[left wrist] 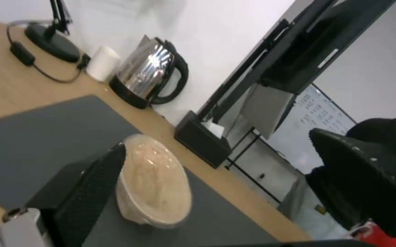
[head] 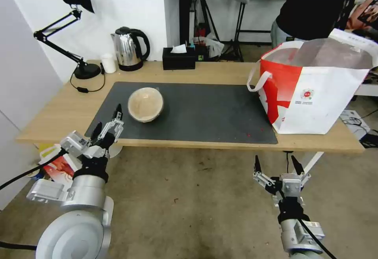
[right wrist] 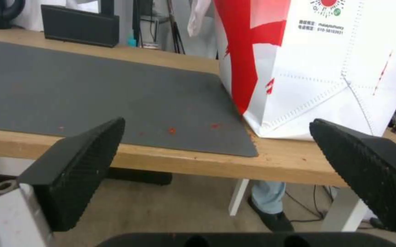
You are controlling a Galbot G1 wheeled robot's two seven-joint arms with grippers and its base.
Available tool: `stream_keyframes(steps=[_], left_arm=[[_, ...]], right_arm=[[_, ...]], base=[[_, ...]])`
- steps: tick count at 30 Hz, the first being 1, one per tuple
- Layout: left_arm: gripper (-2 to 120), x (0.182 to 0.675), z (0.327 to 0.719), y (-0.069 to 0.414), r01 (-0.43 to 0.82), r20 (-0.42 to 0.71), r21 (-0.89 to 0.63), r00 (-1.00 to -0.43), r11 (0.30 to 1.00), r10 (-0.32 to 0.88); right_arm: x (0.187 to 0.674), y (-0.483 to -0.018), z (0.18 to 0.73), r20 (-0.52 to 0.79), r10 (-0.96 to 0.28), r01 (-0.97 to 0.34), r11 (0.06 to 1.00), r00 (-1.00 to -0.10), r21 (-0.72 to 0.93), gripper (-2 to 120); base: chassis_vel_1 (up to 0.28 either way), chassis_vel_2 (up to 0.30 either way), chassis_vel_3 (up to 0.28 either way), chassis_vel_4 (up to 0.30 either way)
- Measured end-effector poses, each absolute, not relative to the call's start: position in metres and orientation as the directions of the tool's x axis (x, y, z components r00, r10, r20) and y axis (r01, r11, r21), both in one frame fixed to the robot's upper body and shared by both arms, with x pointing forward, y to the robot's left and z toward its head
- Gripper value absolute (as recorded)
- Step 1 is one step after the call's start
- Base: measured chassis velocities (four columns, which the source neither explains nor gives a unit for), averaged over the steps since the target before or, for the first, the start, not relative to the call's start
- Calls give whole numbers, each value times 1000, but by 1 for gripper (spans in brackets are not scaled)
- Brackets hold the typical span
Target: Pick up the trash from the table and place it into the takeout bag.
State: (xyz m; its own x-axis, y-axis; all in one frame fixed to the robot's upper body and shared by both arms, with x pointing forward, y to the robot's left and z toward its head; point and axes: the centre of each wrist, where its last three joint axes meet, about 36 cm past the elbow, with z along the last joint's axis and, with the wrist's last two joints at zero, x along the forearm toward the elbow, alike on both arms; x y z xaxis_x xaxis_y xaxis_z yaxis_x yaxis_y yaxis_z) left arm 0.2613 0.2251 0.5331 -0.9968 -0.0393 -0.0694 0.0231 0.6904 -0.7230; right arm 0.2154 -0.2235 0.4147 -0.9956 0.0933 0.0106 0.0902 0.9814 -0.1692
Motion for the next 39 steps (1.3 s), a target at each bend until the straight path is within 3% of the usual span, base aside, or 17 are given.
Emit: stream_keyframes(steps=[8, 17, 22, 31, 39], left_arm=[[100, 263, 539, 229, 12, 11, -841, -999, 541, 39], [100, 264, 540, 231, 14, 17, -855, -998, 519, 56], [100, 276, 560, 258, 99, -39, -883, -989, 458, 140], [100, 279, 564, 263, 113, -46, -885, -986, 451, 157], [100, 304, 589, 310, 123, -27, -845, -981, 520, 190]], right_arm=[[215, -223, 415, 11, 93, 90, 981, -996, -169, 100], [215, -223, 415, 11, 93, 90, 981, -996, -169, 100], [215, -223, 415, 11, 93, 90, 981, -996, -169, 100], [215, -223, 415, 11, 93, 90, 981, -996, -169, 100], [215, -223, 415, 11, 93, 90, 981, -996, -169, 100]], base=[[0, 0, 0, 0], [0, 0, 0, 0], [0, 0, 0, 0], [0, 0, 0, 0], [0, 0, 0, 0]])
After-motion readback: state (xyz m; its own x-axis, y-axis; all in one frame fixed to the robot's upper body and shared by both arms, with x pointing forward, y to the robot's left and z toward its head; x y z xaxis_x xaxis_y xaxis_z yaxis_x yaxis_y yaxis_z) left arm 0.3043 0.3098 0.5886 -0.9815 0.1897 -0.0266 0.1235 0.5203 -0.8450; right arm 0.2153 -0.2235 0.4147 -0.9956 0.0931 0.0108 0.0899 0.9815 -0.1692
